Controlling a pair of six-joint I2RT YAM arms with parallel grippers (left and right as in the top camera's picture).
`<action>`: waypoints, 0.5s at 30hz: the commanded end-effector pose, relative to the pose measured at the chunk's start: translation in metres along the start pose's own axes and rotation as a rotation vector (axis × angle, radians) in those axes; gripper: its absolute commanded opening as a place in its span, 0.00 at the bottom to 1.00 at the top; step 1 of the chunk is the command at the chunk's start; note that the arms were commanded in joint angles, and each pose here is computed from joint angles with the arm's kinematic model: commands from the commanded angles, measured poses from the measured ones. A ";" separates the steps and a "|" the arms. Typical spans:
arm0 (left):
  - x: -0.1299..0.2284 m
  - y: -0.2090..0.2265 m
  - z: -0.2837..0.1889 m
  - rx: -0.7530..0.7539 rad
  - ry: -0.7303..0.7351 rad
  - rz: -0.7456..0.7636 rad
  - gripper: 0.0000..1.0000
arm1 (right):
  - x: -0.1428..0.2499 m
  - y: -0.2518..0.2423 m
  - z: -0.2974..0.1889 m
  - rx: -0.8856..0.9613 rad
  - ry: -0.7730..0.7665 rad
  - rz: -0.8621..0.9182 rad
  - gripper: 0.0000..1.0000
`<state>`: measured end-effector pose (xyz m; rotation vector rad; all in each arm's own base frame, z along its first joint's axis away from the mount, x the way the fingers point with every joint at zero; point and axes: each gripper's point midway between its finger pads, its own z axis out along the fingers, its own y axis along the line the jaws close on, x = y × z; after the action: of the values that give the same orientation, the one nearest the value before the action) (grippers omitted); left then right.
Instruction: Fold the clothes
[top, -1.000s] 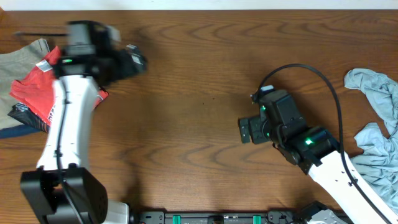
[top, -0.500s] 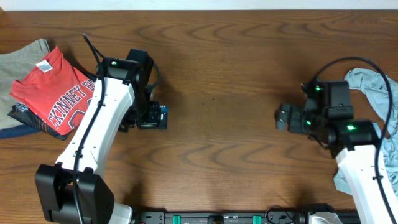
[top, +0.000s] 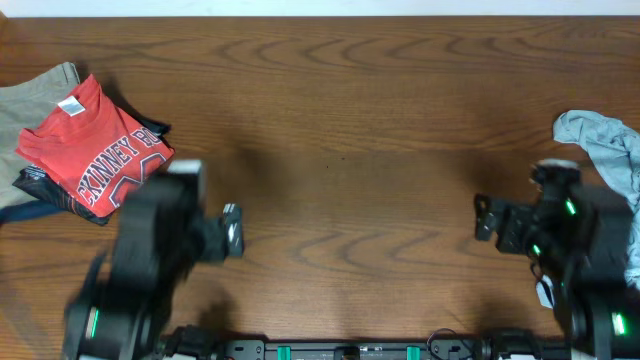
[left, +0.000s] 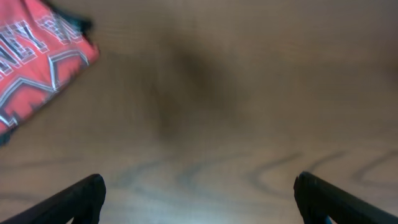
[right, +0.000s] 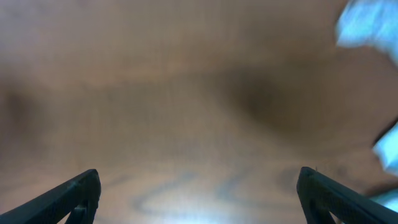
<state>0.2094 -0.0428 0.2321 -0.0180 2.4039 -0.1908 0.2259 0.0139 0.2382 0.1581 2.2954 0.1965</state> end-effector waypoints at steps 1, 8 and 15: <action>0.008 0.004 -0.019 0.022 -0.162 0.005 0.98 | -0.011 -0.001 -0.024 0.009 -0.132 -0.037 0.99; 0.020 0.007 -0.065 0.066 -0.361 0.001 0.98 | -0.003 0.000 -0.047 -0.001 -0.191 -0.043 0.99; 0.025 0.009 -0.073 0.073 -0.393 0.001 0.98 | 0.023 -0.004 -0.044 0.015 -0.088 -0.033 0.99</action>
<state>0.1418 -0.0281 0.2711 -0.0187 1.9979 -0.2657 0.1813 0.0128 0.2562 0.1293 2.1883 0.1757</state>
